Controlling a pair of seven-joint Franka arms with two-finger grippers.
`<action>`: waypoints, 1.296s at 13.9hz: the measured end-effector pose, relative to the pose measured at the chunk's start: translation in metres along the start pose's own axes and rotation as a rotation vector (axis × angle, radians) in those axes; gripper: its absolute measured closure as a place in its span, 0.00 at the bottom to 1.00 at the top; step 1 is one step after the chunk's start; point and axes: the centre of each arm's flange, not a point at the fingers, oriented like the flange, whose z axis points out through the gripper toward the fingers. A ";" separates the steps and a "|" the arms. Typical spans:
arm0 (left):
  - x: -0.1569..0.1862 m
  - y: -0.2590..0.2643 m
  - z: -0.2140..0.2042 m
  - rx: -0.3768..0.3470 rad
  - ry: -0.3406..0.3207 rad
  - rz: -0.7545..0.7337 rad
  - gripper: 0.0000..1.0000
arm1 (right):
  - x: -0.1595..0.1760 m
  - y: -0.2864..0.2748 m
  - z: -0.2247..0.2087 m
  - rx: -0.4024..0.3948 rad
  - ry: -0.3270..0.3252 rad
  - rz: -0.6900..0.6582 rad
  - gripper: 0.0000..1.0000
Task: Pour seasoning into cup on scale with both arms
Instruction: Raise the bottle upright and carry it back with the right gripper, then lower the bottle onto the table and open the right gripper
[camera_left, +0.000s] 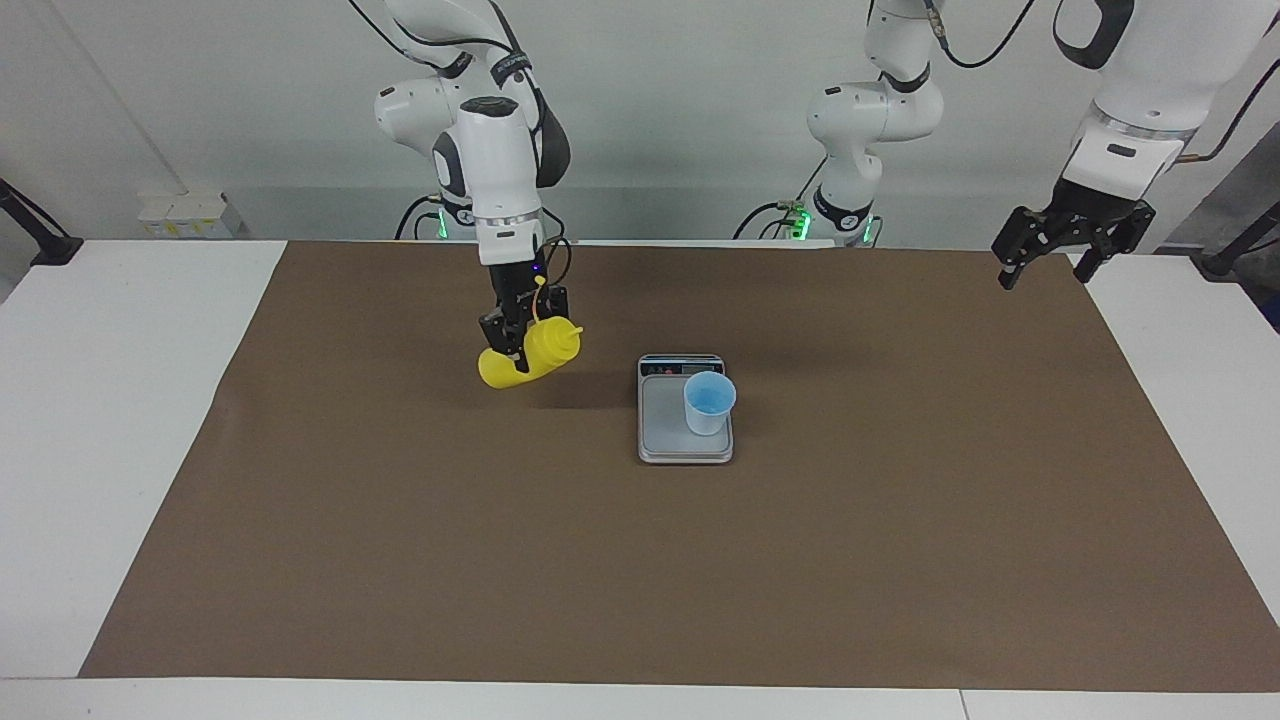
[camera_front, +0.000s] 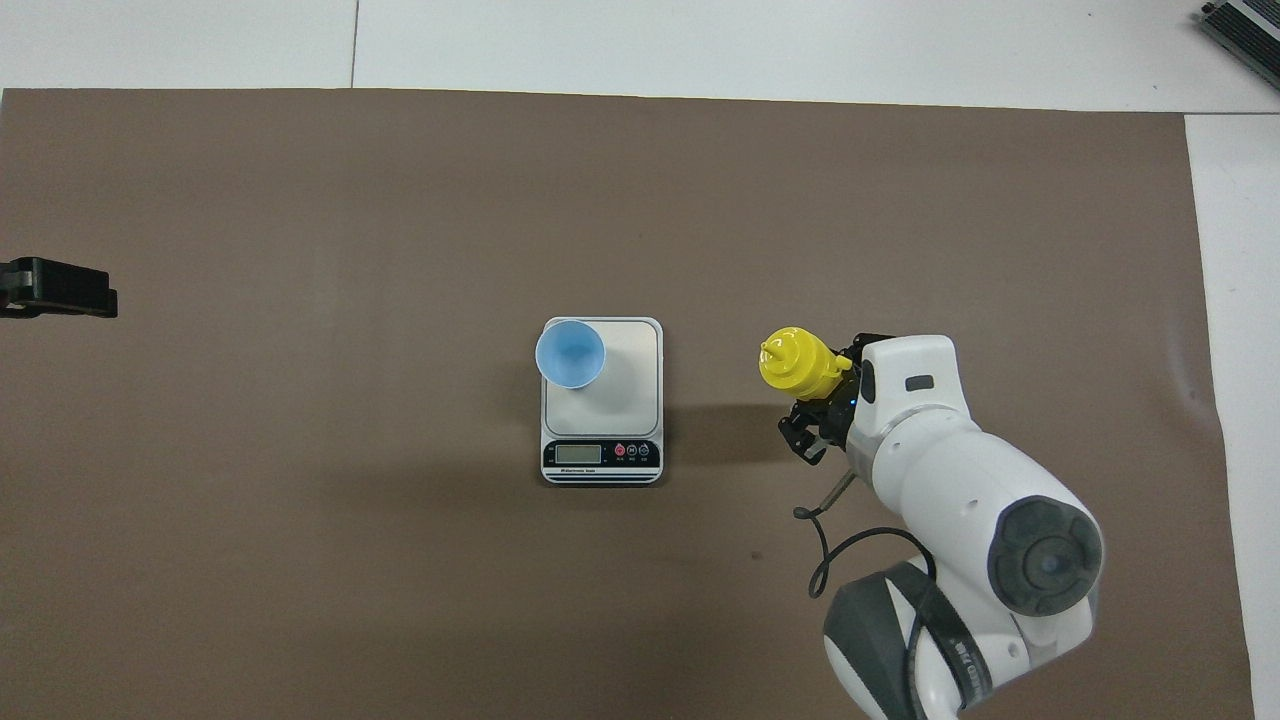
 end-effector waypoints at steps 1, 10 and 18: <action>0.000 0.000 0.000 0.000 0.000 0.000 0.00 | -0.006 0.009 0.000 0.024 0.015 -0.007 0.53; 0.000 0.000 0.000 0.000 0.000 0.000 0.00 | -0.097 0.064 0.033 0.311 0.267 0.035 0.53; 0.000 0.000 0.000 0.000 0.000 0.000 0.00 | -0.162 0.064 0.065 0.389 0.456 0.123 0.49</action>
